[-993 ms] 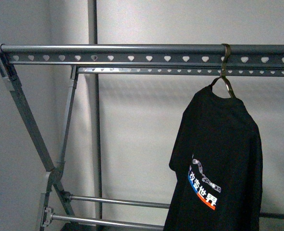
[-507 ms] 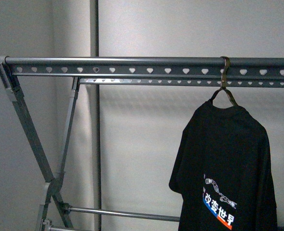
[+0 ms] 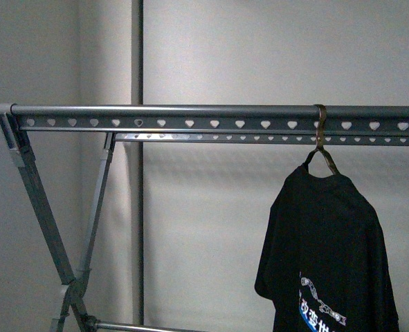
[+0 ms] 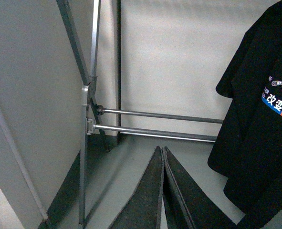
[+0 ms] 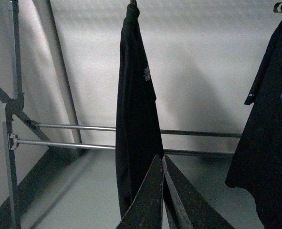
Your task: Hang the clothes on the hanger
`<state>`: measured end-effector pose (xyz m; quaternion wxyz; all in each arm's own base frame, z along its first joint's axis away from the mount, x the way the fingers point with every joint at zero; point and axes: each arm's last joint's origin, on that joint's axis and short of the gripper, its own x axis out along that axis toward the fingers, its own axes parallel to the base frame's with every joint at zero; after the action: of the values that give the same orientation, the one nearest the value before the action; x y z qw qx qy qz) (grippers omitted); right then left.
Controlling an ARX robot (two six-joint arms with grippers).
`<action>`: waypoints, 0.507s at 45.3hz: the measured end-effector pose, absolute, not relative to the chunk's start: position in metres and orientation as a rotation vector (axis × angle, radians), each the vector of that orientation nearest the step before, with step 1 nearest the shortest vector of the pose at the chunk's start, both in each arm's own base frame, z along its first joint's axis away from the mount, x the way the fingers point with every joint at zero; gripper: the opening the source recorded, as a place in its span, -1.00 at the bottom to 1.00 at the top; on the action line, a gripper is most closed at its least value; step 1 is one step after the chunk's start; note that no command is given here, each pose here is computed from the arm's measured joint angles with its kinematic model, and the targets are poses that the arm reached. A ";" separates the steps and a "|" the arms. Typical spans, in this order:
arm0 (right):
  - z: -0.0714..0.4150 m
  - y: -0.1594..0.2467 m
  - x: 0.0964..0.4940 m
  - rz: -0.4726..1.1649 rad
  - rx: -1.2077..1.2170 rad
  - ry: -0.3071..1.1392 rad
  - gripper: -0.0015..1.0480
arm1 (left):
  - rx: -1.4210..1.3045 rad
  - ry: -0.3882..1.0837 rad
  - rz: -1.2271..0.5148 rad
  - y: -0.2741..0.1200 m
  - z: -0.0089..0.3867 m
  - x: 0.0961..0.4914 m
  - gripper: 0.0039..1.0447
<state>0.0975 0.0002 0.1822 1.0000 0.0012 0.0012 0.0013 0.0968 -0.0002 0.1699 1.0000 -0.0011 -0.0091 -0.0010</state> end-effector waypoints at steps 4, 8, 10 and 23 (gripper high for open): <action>0.180 0.000 0.098 0.003 0.002 0.003 -0.95 | -0.002 -0.018 -0.001 0.000 0.170 0.097 -0.94; 0.178 0.000 0.098 0.003 0.002 0.003 -0.95 | -0.002 -0.018 -0.002 0.000 0.170 0.097 -0.94; 0.177 0.000 0.097 0.003 0.002 0.002 -0.95 | -0.002 -0.018 -0.002 0.000 0.170 0.097 -0.94; 0.165 0.000 0.098 0.003 0.002 0.001 -0.95 | -0.002 -0.018 -0.001 0.000 0.170 0.097 -0.94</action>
<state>0.0976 0.0002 0.1651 1.0000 0.0012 0.0007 0.0013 0.0968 -0.0001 0.1699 1.0000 -0.0009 -0.0091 -0.0006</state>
